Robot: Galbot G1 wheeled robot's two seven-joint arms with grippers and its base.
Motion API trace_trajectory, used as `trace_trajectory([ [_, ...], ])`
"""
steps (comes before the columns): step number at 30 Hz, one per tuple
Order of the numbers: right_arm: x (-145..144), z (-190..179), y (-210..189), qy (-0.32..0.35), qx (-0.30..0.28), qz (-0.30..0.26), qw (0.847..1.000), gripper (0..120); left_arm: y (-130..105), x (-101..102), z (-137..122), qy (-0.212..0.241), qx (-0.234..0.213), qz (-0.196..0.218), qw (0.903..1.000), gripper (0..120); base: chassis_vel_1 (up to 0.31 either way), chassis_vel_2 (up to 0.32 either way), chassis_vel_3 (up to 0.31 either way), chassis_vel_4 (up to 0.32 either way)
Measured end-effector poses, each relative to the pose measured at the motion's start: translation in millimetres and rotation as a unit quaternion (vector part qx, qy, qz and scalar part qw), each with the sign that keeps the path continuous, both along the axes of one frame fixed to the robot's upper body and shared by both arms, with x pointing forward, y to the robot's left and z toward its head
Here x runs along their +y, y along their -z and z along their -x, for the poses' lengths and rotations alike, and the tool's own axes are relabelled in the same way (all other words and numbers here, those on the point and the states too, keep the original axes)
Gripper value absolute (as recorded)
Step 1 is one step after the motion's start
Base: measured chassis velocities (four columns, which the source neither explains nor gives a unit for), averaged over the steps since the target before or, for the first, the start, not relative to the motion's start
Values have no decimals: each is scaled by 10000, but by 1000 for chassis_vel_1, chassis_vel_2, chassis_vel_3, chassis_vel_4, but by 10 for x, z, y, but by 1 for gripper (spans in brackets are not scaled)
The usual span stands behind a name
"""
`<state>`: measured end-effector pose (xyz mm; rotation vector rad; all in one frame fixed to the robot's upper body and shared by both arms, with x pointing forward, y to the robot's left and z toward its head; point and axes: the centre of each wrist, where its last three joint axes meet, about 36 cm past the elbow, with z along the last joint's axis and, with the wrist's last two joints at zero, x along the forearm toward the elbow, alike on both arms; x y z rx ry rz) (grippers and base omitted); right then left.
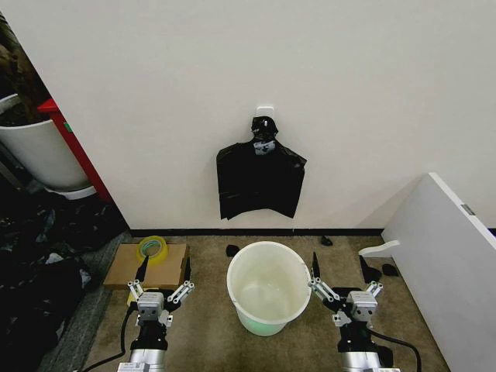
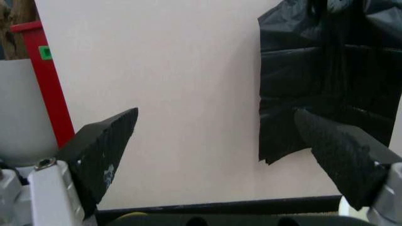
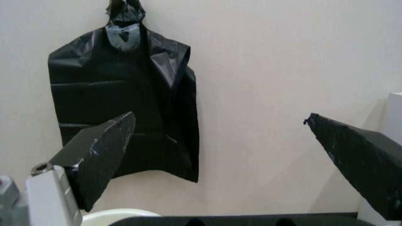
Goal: Place the garbage bag over the trash bin.
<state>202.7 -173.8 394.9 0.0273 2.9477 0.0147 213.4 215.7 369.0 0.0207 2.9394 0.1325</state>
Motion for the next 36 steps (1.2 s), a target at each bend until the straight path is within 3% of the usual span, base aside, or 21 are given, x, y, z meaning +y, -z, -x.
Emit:
trace_trajectory([
  [26, -164, -155, 98, -94, 185, -66, 9998, 100, 54, -4, -2, -3, 16, 54, 10000, 98, 0, 0, 0, 0],
  [30, -201, -336, 33, -667, 350, -1005, 9921, 100, 76, 41, -11, 25, 3, 0, 10000, 98, 0, 0, 0, 0],
  [31, -201, -336, 33, -667, 350, -1005, 9921, 100, 76, 41, -11, 25, 3, 0, 10000, 98, 0, 0, 0, 0],
  [33, -256, -547, 0, -1135, 434, -1721, 9776, 100, 95, 78, -18, 25, 3, -25, 10000, 98, 0, 0, 0, 0],
  [34, -256, -547, 0, -1135, 434, -1721, 9776, 100, 95, 78, -18, 25, 3, -25, 10000, 98, 0, 0, 0, 0],
  [36, -366, -763, 2, -1584, 470, -2154, 9624, 100, 118, 102, -43, 70, 8, -11, 10000, 98, 0, 0, 0, 0],
])
